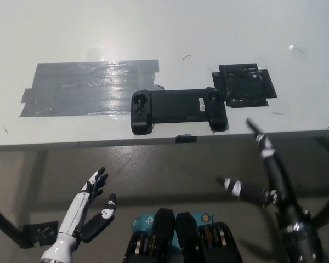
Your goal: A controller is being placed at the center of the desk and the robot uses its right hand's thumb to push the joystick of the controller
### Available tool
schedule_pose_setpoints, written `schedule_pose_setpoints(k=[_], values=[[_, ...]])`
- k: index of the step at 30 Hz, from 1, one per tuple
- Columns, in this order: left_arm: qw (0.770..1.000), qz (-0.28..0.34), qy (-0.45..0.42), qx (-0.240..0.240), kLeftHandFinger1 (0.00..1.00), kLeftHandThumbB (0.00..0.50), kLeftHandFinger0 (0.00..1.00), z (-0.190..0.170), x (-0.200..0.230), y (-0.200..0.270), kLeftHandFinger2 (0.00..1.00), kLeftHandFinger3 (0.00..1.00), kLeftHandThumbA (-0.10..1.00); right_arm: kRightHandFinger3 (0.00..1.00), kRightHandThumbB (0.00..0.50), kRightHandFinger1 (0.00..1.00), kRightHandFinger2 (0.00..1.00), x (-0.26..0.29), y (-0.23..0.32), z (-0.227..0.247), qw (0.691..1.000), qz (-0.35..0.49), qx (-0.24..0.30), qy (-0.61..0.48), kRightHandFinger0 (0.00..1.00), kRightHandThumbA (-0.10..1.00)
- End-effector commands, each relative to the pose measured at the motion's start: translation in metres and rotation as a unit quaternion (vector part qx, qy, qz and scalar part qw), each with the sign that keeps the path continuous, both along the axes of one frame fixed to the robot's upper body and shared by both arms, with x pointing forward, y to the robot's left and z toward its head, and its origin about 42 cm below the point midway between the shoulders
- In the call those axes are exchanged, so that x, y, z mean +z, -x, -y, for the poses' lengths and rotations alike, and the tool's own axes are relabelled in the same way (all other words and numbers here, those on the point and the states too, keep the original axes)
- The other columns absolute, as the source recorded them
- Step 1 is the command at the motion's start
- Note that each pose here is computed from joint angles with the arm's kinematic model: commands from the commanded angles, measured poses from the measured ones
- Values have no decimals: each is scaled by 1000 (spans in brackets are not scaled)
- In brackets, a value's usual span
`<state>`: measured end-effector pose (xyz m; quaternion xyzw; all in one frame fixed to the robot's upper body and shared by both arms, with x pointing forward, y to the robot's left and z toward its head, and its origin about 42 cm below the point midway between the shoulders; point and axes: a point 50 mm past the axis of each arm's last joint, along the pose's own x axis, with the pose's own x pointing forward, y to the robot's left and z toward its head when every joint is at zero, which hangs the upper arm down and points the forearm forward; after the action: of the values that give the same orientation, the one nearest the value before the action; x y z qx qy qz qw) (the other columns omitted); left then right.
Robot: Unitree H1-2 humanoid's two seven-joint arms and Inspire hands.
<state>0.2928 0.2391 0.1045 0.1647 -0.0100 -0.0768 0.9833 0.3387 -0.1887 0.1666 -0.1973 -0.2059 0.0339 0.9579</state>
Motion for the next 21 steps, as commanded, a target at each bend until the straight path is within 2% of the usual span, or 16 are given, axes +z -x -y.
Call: schedule_pose_setpoints(k=[1, 6, 12, 18, 19, 21], values=[[999, 34, -10, -12, 1000, 0, 1000, 0, 13, -3, 1000, 1000, 399, 1000, 219, 1000, 1000, 58, -29, -1, 996, 81, -39, -12, 1000, 1000], [999, 35, -10, -9, 1000, 0, 1000, 1, 13, -2, 1000, 1000, 395, 1000, 203, 1000, 1000, 79, -70, -2, 997, 50, -44, -35, 1000, 994], [999, 32, -7, -9, 1000, 0, 1000, 2, 12, 0, 1000, 1000, 386, 1000, 253, 1000, 1000, 80, -108, -2, 997, -8, -38, -60, 1000, 984], [999, 31, -7, -11, 1000, 0, 1000, 2, 13, -2, 1000, 1000, 337, 1000, 239, 1000, 1000, 76, -138, -9, 998, -23, -50, -40, 1000, 917], [999, 32, -7, -11, 1000, 0, 1000, 2, 14, -2, 1000, 1000, 331, 1000, 268, 1000, 1000, 74, -145, -11, 997, -34, -52, -36, 1000, 930], [999, 32, -6, -11, 1000, 2, 1000, 2, 15, -2, 1000, 1000, 324, 1000, 289, 1000, 1000, 71, -153, -15, 997, -50, -56, -33, 1000, 927]])
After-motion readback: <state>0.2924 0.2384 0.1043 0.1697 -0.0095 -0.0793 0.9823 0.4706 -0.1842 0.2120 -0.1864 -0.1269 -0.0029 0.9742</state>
